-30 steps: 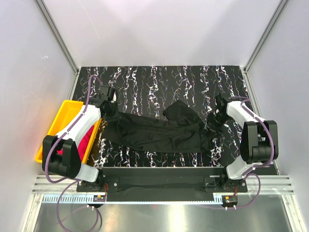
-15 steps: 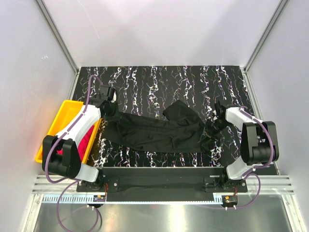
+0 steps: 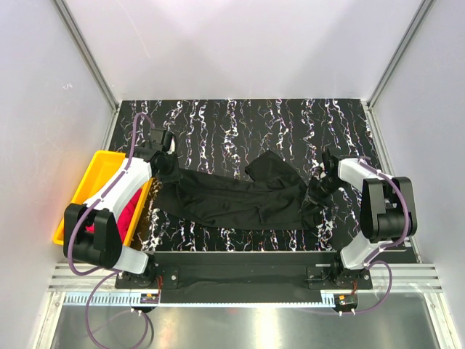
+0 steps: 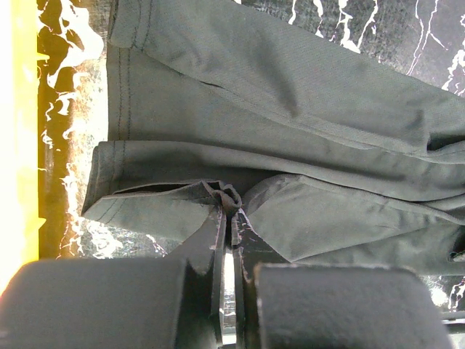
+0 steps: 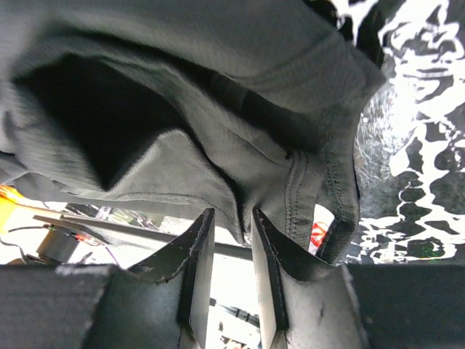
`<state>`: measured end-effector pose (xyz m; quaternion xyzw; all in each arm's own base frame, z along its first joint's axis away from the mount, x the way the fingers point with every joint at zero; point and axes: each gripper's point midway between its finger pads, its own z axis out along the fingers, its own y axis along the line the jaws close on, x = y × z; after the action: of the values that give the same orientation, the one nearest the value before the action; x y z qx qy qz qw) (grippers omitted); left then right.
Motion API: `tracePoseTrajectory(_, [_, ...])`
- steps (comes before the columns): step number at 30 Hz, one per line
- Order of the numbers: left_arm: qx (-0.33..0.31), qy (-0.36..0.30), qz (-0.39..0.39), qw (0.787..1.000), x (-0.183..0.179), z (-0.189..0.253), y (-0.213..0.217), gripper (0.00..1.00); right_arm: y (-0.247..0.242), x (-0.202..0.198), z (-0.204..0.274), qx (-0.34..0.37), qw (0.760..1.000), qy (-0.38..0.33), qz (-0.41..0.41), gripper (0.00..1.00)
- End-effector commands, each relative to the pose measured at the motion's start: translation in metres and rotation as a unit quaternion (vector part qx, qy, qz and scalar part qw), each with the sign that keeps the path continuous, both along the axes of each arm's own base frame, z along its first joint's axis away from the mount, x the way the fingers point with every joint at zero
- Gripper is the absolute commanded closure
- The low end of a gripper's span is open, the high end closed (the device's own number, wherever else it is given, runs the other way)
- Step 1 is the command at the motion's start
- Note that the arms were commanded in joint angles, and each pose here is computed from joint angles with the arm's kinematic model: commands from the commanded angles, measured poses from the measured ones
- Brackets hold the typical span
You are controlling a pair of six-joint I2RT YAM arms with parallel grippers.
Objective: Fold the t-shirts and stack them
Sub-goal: Flatten the tshirt out
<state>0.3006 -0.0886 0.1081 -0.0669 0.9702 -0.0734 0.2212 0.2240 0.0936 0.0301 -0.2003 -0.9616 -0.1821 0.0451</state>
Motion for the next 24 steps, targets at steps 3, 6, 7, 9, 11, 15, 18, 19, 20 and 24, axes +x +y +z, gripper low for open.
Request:
tracePoseTrajectory(3, [-0.013,-0.018,-0.003,1.0,0.009,0.005,-0.004,1.0,-0.005,0.023,0.005,-0.017,0.999,-0.039,0.012,0.66])
tracePoseTrajectory(6, [-0.013,-0.015,-0.005,1.0,0.009,0.004,-0.005,1.0,-0.005,0.026,0.004,-0.015,0.999,-0.038,0.013,0.67])
tracePoseTrajectory(7, [-0.013,-0.016,-0.003,1.0,0.01,0.005,-0.005,1.0,-0.004,0.026,0.002,-0.014,0.999,-0.035,0.013,0.67])
tracePoseTrajectory(9, [-0.013,-0.014,-0.004,1.0,0.01,0.004,-0.005,1.0,-0.004,0.027,0.0,-0.013,0.999,-0.035,0.013,0.67])
tracePoseTrajectory(11, [-0.014,-0.013,-0.004,1.0,0.01,0.003,-0.006,1.0,-0.002,0.026,-0.005,-0.008,0.999,-0.029,0.012,0.67])
tracePoseTrajectory(15, [-0.016,-0.013,-0.005,1.0,0.01,0.004,-0.006,1.0,0.004,0.021,-0.008,0.011,1.0,-0.021,0.006,0.68])
tracePoseTrajectory(18, [-0.016,-0.012,-0.004,1.0,0.01,0.003,-0.006,1.0,0.007,0.02,-0.005,0.019,0.999,-0.026,0.002,0.69])
tracePoseTrajectory(19, [-0.016,-0.009,-0.005,1.0,0.009,0.001,-0.006,1.0,0.008,0.02,-0.004,0.021,0.999,-0.027,0.0,0.7])
tracePoseTrajectory(20, [-0.017,-0.01,-0.004,1.0,0.009,0.002,-0.007,1.0,0.009,0.02,-0.004,0.024,0.999,-0.027,-0.001,0.71])
tracePoseTrajectory(24, [-0.019,-0.01,-0.006,1.0,0.01,0.002,-0.008,1.0,0.015,0.011,-0.004,0.039,0.999,-0.015,-0.006,0.72])
